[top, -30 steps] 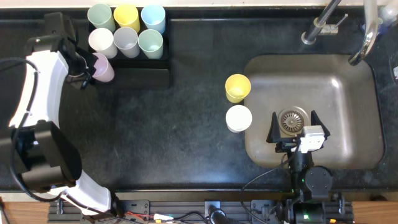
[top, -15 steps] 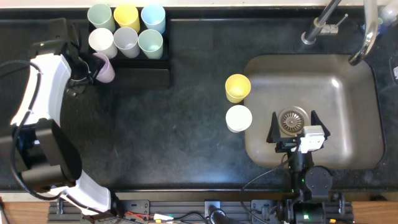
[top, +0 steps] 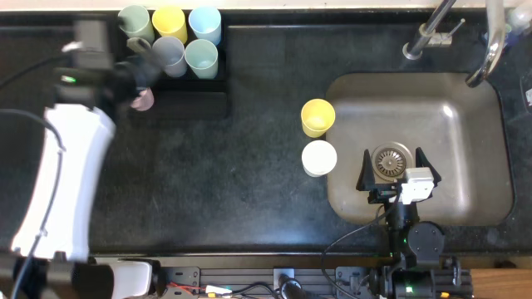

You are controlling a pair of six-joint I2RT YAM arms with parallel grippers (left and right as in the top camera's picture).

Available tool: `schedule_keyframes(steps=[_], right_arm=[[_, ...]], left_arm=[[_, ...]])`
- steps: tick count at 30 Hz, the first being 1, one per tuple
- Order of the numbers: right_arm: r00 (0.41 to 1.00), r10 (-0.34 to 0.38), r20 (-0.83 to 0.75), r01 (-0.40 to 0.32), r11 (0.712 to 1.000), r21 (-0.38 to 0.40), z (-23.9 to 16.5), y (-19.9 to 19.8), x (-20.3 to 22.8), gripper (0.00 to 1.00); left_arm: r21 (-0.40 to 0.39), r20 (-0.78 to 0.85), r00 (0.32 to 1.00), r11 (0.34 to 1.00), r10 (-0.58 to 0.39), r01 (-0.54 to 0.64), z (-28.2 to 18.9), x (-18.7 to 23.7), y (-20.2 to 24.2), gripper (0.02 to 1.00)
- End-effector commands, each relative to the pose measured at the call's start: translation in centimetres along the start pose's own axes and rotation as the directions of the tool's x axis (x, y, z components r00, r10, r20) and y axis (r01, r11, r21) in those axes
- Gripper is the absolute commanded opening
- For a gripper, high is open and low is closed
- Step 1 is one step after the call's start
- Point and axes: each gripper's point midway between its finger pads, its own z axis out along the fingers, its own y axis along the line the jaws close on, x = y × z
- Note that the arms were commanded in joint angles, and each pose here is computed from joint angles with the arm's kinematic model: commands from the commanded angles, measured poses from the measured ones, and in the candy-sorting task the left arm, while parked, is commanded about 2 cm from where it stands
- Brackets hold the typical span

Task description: Store Cups

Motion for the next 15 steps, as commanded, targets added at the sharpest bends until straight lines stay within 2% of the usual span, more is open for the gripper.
schedule_keyframes(steps=[1, 4, 7, 11, 15], right_arm=[[1.0, 0.008, -0.001, -0.008, 1.0, 0.003, 0.0, -0.1, 0.4, 0.996], [1.0, 0.008, -0.001, -0.008, 1.0, 0.003, 0.0, -0.1, 0.4, 0.996], [1.0, 0.008, -0.001, -0.008, 1.0, 0.003, 0.0, -0.1, 0.4, 0.998], [1.0, 0.008, -0.001, -0.008, 1.0, 0.003, 0.0, -0.1, 0.4, 0.996], [1.0, 0.008, -0.001, -0.008, 1.0, 0.003, 0.0, -0.1, 0.4, 0.998]], left_arm=[[0.139, 0.016, 0.93, 0.921, 0.367, -0.365, -1.2, 9.3, -8.5, 0.998], [0.213, 0.068, 0.91, 0.885, 0.408, -0.413, -1.0, 15.3, -13.4, 0.998], [0.255, 0.004, 0.917, 0.886, 0.399, -0.387, -0.5, 21.0, -15.7, 0.998], [0.235, -0.164, 0.882, 0.886, 0.442, -0.4, 0.5, 25.9, -16.2, 0.998], [0.185, -0.27, 0.846, 0.887, 0.459, -0.423, 1.1, 27.4, -16.0, 0.998]])
